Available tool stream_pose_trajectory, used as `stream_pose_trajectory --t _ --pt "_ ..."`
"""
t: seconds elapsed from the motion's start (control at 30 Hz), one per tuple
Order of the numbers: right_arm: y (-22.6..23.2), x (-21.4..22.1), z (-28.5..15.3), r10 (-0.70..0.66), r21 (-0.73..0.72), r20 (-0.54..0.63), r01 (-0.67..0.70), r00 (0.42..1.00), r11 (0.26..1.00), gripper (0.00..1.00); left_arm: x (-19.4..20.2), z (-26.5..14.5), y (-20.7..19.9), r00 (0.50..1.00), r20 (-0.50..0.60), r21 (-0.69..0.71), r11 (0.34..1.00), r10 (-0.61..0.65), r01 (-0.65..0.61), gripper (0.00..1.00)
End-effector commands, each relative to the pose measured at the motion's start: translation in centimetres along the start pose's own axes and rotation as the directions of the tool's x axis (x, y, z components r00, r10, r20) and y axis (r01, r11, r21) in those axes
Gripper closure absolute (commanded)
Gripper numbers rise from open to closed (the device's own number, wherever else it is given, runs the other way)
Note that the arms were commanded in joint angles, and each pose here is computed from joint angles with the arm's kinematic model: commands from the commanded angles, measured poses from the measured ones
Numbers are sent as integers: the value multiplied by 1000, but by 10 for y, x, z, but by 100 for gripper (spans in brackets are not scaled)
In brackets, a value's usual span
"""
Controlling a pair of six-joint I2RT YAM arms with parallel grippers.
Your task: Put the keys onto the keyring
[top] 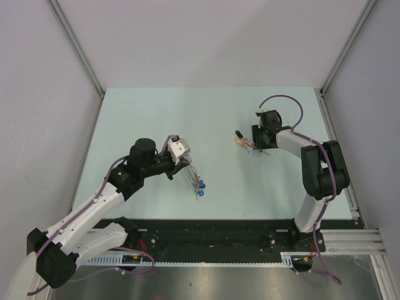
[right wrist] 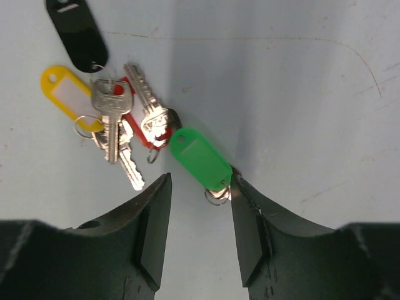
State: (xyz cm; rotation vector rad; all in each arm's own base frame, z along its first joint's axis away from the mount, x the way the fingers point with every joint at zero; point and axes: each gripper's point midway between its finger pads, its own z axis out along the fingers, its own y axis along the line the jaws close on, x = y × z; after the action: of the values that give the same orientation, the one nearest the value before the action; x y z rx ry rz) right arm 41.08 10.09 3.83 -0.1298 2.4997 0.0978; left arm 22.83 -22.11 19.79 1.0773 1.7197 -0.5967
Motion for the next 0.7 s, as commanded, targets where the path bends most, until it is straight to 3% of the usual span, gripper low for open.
stream_pose_trajectory --t 0.0,0.2,0.37,0.57,0.67 --pt "-11 -4 5 45 26 -12 -45 999 999 53 -41 -12 9 993 110 -41 998 51 -47 99" --pt "-12 20 6 51 32 -104 -48 993 998 62 -42 -13 9 992 112 -43 998 55 -51 100" --pt "-2 47 -6 45 4 -200 -45 979 999 89 -44 -14 8 991 119 -43 998 59 -54 100" --pt "34 93 -36 47 -40 -287 -61 957 997 92 -45 -15 8 991 122 -43 998 59 -54 100" --pt "65 99 -55 22 -87 -260 -46 965 995 92 -46 -16 7 990 129 -39 998 59 -55 100"
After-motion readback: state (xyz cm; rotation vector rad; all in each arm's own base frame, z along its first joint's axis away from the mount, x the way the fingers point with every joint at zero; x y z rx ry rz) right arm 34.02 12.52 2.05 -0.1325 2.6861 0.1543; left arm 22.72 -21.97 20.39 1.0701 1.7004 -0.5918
